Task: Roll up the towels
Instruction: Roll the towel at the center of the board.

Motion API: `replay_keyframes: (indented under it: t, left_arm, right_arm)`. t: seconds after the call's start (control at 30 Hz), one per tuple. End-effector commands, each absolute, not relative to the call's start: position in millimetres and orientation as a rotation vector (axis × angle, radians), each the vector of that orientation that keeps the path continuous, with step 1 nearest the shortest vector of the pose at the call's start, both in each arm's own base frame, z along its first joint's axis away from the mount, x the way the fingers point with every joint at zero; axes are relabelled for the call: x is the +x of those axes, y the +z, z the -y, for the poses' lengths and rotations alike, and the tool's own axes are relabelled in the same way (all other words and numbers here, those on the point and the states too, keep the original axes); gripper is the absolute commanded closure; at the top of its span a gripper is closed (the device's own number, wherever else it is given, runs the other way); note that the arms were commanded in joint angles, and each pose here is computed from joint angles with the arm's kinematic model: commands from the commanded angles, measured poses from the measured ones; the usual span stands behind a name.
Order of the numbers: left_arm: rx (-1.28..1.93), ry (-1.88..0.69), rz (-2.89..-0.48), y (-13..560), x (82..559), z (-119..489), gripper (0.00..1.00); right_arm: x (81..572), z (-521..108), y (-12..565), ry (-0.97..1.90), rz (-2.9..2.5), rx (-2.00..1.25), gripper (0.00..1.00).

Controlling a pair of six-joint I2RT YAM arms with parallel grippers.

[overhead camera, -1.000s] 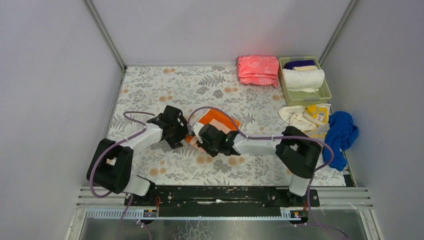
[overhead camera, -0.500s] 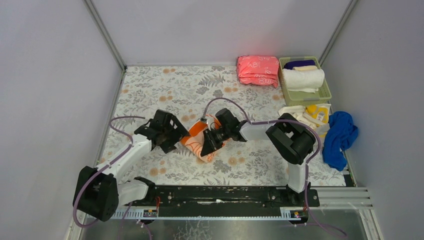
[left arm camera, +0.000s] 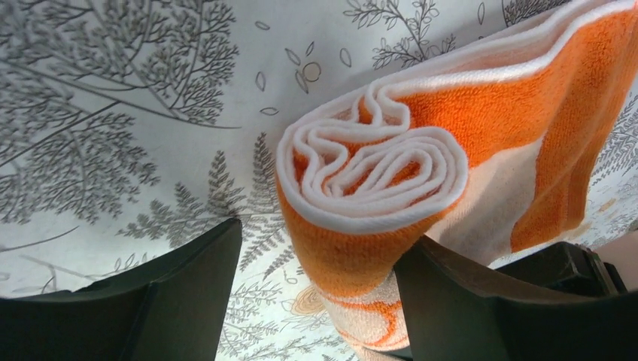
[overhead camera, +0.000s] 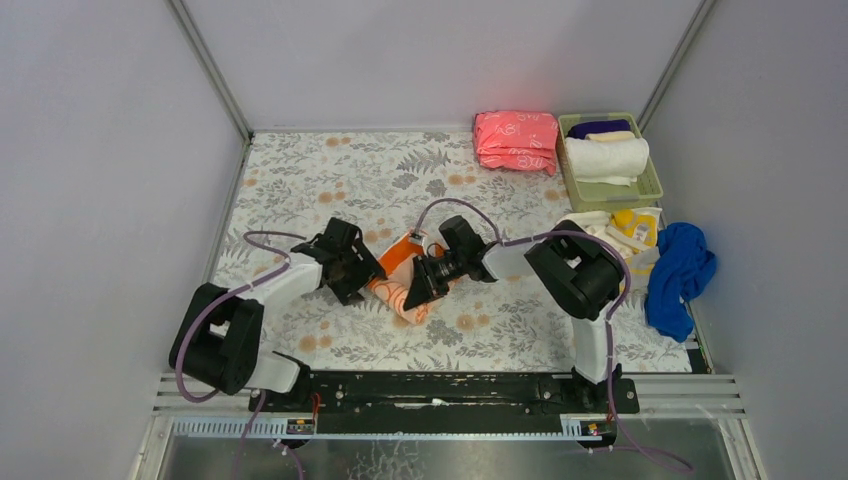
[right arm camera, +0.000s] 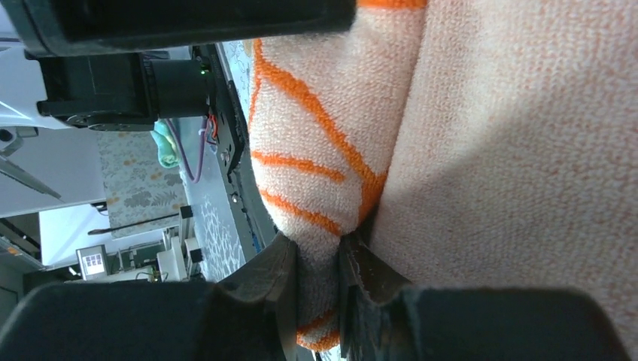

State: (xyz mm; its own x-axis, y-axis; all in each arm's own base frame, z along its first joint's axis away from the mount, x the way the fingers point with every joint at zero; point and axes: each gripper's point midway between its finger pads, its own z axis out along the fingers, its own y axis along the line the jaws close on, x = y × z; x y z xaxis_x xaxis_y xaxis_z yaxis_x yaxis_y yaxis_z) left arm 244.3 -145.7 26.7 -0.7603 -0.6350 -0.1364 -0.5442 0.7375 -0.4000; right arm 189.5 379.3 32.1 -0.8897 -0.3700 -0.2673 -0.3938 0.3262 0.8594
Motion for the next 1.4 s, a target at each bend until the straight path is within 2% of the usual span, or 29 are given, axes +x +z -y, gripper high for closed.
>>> replay_keyframes:
  t: [0.0,0.2,0.33,0.53,0.67,0.83,1.13,1.37]
  left_arm:
    - [-0.905,-0.395,-2.725,1,238,137,0.32]
    - [-0.901,-0.345,-2.784,-19,225,135,0.38]
    - [-0.892,-0.33,-2.795,-22,221,134,0.39]
    - [-0.889,-0.332,-2.801,-22,221,135,0.39]
    - [-0.882,-0.329,-2.804,-21,221,135,0.39]
    - [-0.881,-0.328,-2.806,-21,222,136,0.39]
    - [-0.881,-0.319,-2.811,-21,221,136,0.38]
    - [-0.886,-0.329,-2.808,-19,220,136,0.37]
  right_arm:
    - [183,-356,14,1.432,-2.702,-0.674,0.76]
    - [191,-350,38,1.101,-2.641,-0.798,0.56]
    - [198,-349,62,0.797,-2.524,-0.896,0.45]
    - [212,-348,105,0.374,-2.259,-0.983,0.34]
    - [213,-353,119,0.216,-2.148,-1.008,0.32]
    - [200,-372,120,0.182,-2.062,-1.104,0.29]
    - [188,-386,60,0.101,-2.09,-1.267,0.29]
    - [181,-372,8,0.033,-2.156,-1.345,0.35]
